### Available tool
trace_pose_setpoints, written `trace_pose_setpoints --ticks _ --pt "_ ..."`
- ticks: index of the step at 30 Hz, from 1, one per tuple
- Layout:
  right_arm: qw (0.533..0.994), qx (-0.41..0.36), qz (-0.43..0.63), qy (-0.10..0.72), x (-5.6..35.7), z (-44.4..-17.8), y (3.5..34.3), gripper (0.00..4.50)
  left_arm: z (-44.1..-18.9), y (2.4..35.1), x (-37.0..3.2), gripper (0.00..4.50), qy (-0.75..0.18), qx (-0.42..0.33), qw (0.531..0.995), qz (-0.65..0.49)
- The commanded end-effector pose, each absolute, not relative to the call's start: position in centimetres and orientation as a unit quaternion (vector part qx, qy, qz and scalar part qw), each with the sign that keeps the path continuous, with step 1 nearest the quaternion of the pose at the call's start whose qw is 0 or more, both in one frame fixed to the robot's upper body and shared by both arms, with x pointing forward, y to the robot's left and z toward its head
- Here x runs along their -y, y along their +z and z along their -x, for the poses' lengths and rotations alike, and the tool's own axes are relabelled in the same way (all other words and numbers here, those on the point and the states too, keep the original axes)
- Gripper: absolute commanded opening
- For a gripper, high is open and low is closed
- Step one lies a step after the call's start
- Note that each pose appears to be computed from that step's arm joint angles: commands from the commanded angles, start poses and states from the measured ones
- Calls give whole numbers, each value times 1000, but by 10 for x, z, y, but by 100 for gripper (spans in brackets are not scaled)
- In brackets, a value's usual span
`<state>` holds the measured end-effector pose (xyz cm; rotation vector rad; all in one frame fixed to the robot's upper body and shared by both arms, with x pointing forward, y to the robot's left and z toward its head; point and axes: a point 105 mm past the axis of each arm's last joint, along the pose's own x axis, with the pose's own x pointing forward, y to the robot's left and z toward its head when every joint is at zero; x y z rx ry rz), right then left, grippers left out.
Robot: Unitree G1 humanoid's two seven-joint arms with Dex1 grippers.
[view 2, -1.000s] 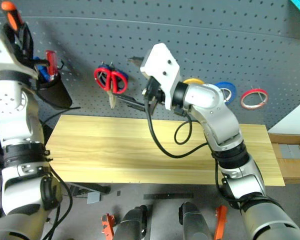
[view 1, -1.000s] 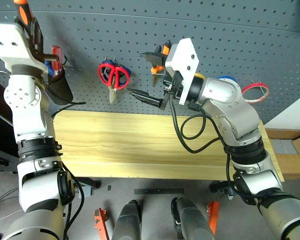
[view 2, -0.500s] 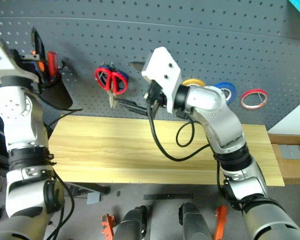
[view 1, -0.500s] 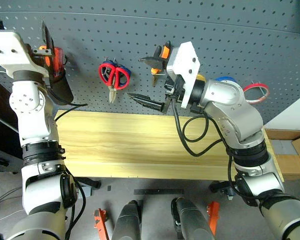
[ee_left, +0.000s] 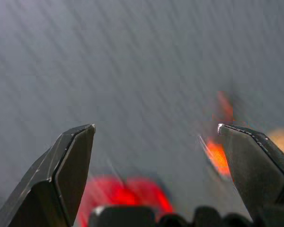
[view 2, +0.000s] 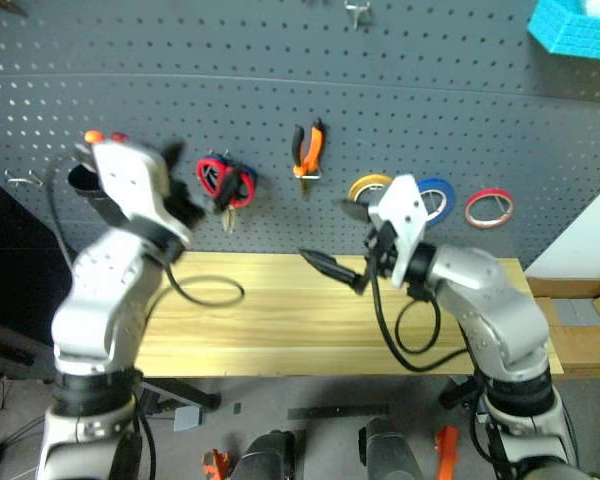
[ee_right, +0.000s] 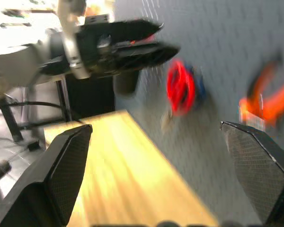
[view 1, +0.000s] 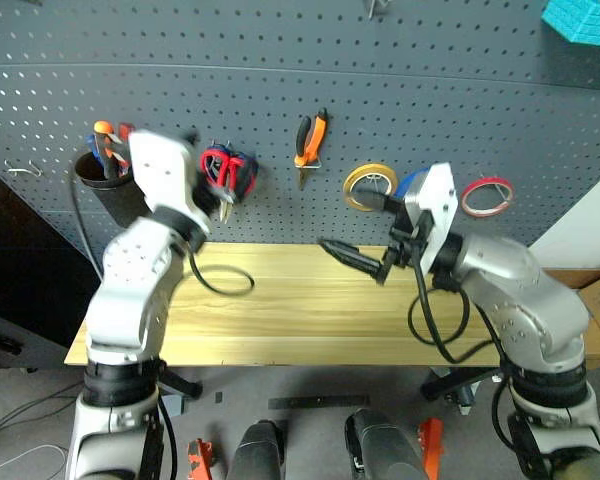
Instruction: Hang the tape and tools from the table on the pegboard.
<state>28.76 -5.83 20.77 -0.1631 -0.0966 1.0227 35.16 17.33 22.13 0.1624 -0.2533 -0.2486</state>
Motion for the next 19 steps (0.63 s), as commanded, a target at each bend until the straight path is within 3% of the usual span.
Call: trace_pose_setpoints --ticks 1,5,11,14,19 --pt "877 32 99 468 58 -287 178 450 -352 200 -191 448 -73 95 991 -54" --pt "926 21 112 361 80 -312 138 450 -349 159 -201 448 -61 42 995 -63" --pt "981 21 122 147 149 -336 79 450 -336 88 -224 448 -20 -22 998 -55" --pt "989 -12 92 118 169 -332 49 450 -327 58 -239 448 6 -50 996 -70" --pt "994 -53 71 65 189 -328 16 450 -322 38 -259 448 48 -57 995 -68"
